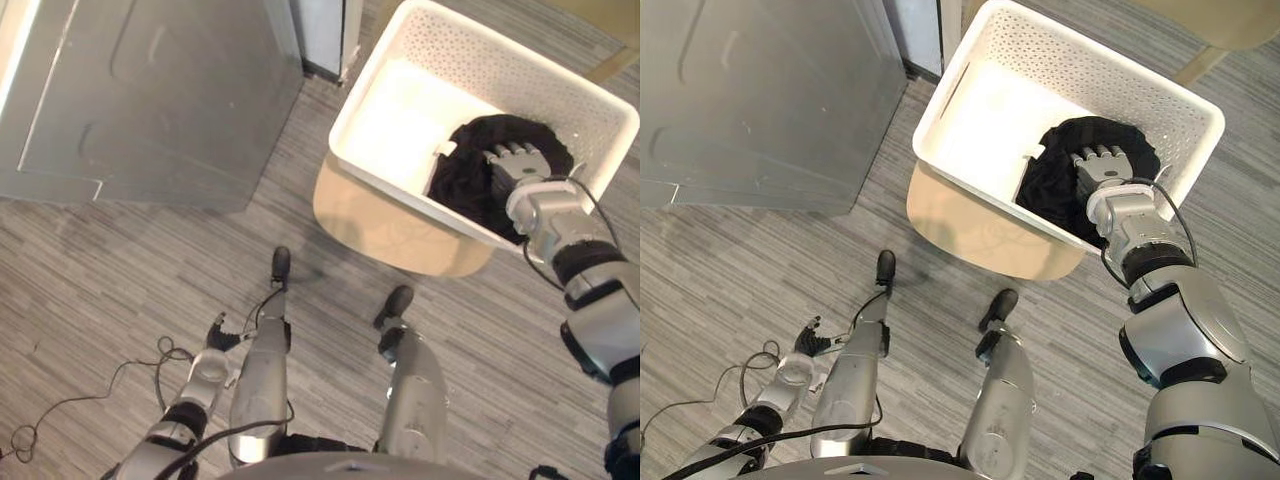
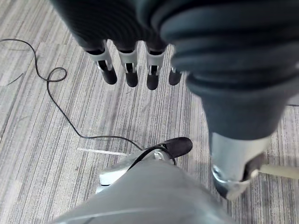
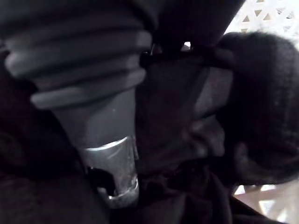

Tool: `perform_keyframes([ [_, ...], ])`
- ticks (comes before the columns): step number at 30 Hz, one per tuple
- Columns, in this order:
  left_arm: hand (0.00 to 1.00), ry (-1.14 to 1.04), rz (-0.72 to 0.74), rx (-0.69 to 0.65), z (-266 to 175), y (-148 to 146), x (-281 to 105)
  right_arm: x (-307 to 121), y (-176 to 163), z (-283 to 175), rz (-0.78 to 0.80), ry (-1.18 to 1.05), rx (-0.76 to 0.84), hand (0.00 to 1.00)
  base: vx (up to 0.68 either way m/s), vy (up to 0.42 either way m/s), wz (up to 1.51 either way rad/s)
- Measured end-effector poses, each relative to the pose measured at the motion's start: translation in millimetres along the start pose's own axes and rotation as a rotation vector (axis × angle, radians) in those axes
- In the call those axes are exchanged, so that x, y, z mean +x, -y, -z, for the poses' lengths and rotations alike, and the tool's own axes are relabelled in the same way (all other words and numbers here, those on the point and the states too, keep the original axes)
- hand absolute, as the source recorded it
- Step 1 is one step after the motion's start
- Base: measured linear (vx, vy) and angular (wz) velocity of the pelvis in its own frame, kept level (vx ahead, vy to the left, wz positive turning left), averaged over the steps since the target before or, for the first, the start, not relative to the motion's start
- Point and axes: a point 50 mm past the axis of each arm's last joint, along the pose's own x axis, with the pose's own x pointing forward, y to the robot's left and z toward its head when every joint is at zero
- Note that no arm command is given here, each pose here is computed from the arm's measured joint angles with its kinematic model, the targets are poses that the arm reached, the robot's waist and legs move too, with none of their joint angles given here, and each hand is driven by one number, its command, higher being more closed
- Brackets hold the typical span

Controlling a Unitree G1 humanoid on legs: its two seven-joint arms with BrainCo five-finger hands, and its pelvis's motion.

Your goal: Pick up the laundry basket with both hands and put the clothes into the washing machine.

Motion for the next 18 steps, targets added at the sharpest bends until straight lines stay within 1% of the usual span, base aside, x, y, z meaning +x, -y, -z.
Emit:
perform_keyframes([
  [2,0.00,0.014,0.008,0.007,-3,2,0,0,-1,2,-0.003,-0.008,0.004,0.00,-0.02,-0.062,0.01],
  [3,0.00,0.018,0.009,0.006,-4,2,0,0,-1,2,-0.001,-0.008,0.003,1.00,-0.02,-0.054,0.06],
  [7,0.00,0.036,0.016,0.001,-9,5,0,-1,-1,4,0.027,-0.024,-0.034,1.00,-0.03,-0.077,0.09],
  [13,0.00,0.036,0.019,0.002,-10,6,0,1,2,0,0.044,-0.021,-0.009,1.00,-0.02,-0.078,0.00],
  [18,0.00,0.036,0.019,0.001,-10,6,0,1,-7,-10,0.021,0.003,0.001,1.00,-0.01,-0.086,-0.02],
])
